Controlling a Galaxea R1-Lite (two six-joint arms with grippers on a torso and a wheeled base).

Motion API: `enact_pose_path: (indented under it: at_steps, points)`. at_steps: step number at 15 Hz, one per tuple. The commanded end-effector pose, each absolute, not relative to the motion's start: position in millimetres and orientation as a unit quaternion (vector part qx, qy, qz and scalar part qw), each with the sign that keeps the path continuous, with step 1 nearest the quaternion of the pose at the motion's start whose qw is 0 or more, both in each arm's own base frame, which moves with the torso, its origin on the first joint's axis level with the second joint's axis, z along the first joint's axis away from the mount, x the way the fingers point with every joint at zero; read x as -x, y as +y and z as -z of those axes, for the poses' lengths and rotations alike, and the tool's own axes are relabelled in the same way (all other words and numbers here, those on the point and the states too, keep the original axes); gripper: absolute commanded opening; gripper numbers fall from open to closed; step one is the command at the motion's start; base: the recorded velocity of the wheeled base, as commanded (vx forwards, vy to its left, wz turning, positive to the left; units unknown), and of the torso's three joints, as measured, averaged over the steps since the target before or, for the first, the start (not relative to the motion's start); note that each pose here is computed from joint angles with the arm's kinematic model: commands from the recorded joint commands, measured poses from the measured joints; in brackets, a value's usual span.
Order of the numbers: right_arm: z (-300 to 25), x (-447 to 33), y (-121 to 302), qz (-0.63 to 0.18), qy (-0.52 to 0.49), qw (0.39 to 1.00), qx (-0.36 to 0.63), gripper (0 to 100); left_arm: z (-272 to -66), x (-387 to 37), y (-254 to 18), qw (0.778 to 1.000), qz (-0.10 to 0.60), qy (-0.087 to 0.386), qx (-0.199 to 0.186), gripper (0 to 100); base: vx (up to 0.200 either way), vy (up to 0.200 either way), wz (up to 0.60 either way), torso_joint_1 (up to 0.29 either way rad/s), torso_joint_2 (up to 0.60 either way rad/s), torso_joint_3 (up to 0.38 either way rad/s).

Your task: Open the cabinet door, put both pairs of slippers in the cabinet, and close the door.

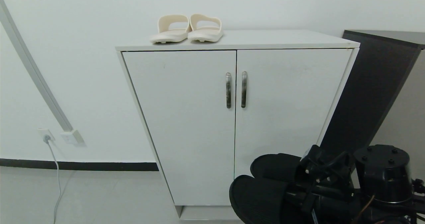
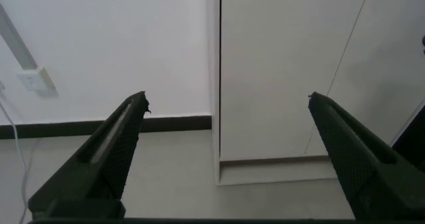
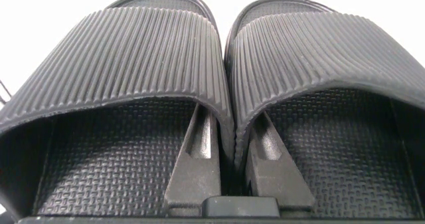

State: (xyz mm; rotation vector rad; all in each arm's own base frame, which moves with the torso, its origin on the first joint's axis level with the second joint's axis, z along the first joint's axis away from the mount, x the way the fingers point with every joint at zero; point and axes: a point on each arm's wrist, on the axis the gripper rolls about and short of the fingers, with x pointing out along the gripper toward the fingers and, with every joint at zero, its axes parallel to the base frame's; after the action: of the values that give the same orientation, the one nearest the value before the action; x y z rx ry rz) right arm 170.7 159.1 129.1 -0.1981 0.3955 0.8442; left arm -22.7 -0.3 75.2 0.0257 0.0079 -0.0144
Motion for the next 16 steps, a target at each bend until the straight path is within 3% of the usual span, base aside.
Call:
enact_pose_path:
  at_steps: [1,2,4,7,10,13,16]
  points:
    - [-127.4,-169.7,158.4,-0.407,0.189,0.888,0.095,0,-75.7,21.4,-0.4,1.000,0.009,0.012,-0.015,100,0.000,0.000,0.00,-0.002,0.13,0.110]
    - [-127.2,-169.8,158.4,-0.405,0.183,0.891,0.094,0,-80.1,17.4,-0.2,0.999,0.004,0.034,-0.014,100,0.000,0.000,0.00,-0.002,0.09,0.056]
    - [-127.8,-169.9,158.5,-0.406,0.179,0.891,0.092,0,-127.5,10.7,-0.6,0.999,0.014,0.029,0.011,100,0.000,0.000,0.00,0.000,0.00,0.000]
    - [-125.7,-168.5,157.7,-0.406,0.183,0.890,0.095,0,-161.5,-22.4,-4.7,0.990,0.104,0.096,0.021,100,0.000,0.000,0.00,0.000,0.00,0.000]
    - [-125.1,-169.8,158.9,-0.407,0.184,0.890,0.094,0,-194.2,-56.2,-8.7,0.978,0.187,0.088,0.028,100,0.000,0.000,0.00,0.000,0.00,0.000]
    - [-125.3,-169.8,158.4,-0.407,0.183,0.890,0.093,0,-215.2,-93.6,-13.2,0.958,0.267,0.099,0.037,100,0.000,0.000,0.00,0.000,0.00,0.000]
    - [-125.2,-170.2,159.4,-0.408,0.180,0.890,0.093,0,-228.1,-131.8,-34.2,0.935,0.340,0.100,0.030,100,0.000,0.000,0.00,0.000,0.00,0.000]
